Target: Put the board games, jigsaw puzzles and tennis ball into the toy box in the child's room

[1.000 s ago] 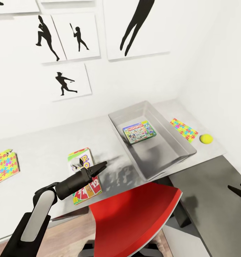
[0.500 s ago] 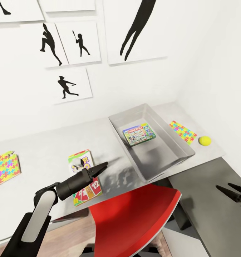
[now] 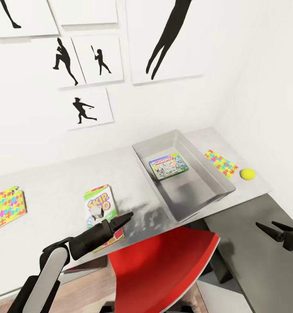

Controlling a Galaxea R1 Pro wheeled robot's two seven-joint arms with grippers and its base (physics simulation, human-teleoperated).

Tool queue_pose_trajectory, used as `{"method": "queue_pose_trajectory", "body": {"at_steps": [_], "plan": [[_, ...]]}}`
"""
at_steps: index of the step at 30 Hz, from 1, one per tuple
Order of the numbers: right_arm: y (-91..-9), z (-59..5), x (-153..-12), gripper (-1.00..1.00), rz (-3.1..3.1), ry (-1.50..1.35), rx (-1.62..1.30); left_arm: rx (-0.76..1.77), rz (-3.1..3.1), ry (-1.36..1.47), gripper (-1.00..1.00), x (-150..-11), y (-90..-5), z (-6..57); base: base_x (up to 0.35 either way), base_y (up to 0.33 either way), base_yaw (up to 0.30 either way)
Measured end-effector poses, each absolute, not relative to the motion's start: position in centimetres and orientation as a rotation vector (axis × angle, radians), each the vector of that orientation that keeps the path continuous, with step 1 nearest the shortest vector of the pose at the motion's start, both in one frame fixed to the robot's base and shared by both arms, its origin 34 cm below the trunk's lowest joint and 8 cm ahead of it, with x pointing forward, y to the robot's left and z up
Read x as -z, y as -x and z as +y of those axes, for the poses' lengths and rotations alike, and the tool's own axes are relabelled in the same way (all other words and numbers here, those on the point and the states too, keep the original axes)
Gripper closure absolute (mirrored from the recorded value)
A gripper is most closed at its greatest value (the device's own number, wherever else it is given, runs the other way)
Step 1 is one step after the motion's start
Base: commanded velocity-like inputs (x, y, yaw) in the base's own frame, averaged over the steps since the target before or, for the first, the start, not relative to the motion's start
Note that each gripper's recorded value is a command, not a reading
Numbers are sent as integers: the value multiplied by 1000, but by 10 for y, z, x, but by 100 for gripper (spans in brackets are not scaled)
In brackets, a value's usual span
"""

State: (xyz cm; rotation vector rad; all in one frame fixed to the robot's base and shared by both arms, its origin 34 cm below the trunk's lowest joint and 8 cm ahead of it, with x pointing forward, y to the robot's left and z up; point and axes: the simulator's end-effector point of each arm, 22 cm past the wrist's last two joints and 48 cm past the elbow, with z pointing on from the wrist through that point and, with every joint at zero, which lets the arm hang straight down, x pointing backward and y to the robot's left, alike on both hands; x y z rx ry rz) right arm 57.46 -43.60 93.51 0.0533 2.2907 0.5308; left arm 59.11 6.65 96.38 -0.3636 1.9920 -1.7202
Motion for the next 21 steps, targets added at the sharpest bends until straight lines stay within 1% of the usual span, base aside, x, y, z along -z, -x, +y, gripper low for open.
{"method": "queue_pose_trajectory", "body": {"at_steps": [8,14,21], "plan": [[-577,-433,-938,-100,2281,-49,-529,1708,1998,375,-100,-962,-582,64,0,0,0],[-579,-419,-937,-100,2276,-34,-559,1729,2010,331,-100,-964,-569,44,0,0,0],[-581,-408,-938,-100,2269,-28,-580,1706,1997,296,-100,-968,-567,36,0,0,0]]}}
